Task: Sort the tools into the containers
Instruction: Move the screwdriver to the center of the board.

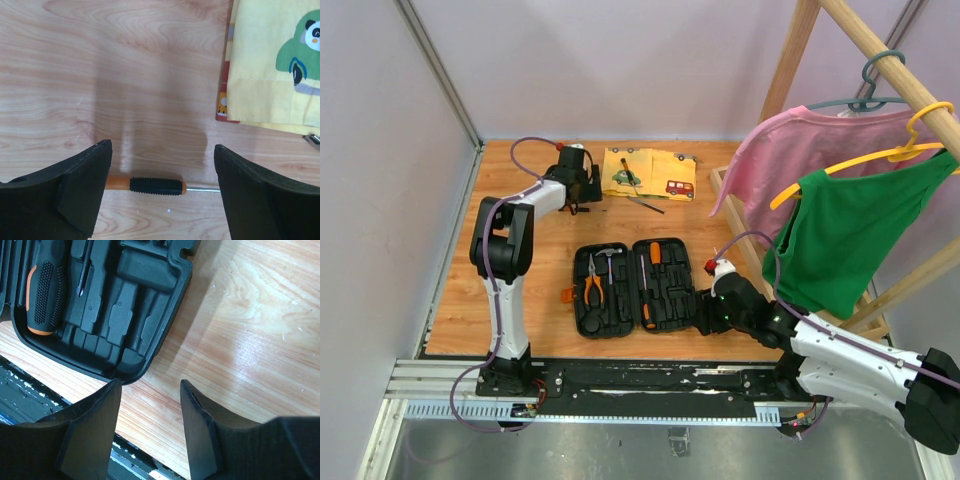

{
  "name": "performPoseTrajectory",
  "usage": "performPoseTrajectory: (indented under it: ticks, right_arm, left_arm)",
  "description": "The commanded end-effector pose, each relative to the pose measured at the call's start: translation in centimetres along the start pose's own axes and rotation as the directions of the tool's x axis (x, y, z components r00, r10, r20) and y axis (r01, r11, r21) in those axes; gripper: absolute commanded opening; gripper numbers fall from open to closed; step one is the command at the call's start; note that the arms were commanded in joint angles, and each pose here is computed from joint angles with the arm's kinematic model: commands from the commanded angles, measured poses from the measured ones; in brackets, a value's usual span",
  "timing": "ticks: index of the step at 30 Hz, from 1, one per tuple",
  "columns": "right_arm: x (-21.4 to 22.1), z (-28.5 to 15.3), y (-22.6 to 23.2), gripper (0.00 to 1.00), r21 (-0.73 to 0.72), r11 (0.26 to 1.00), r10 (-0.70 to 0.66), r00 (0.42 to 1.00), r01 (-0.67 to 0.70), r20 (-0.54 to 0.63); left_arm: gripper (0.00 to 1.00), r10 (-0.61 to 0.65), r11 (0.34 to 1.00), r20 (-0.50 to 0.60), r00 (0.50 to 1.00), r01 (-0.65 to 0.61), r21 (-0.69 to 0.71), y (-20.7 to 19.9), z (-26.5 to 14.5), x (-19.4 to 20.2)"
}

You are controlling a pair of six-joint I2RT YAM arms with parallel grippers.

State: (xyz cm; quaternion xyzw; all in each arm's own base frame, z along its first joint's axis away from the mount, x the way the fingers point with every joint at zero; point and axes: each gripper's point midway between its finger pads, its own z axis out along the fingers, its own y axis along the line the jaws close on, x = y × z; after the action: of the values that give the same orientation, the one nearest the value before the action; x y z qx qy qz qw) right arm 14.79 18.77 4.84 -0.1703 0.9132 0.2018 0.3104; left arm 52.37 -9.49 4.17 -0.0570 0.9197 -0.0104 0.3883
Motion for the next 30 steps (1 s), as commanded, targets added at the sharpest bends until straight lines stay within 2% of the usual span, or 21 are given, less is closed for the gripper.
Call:
performPoseTrajectory:
  ticks: [1, 11, 22, 30]
  right_arm:
    - [-0.4, -0.1, -0.1, 0.52, 0.0, 1.0, 0.002, 1.0, -0.002, 0.0]
    - [-0.4, -0.4, 0.1, 0.53, -0.009, 1.0, 0.005, 1.0, -0.005, -0.006]
    - [-0.5, -0.5, 0.3, 0.53, -0.019, 1.0, 0.012, 1.0, -0.012, -0.009]
    - [-0.3, -0.6, 0.4, 0.53, -0.024, 0.999, 0.024, 1.0, -0.024, -0.012]
  left_arm:
    - [0.88, 0.016, 0.999, -0.037, 0.999, -0.015, 0.04, -0.3, 0.2, 1.0]
    - [0.91, 0.027, 0.996, -0.105, 0.994, -0.018, 0.082, -0.6, 0.3, 3.0]
    - [0.94, -0.038, 0.986, -0.166, 0.985, 0.064, 0.153, -0.1, -0.4, 5.3]
    - [0.94, -0.043, 0.99, -0.194, 0.98, 0.067, 0.122, 1.0, -1.4, 7.1]
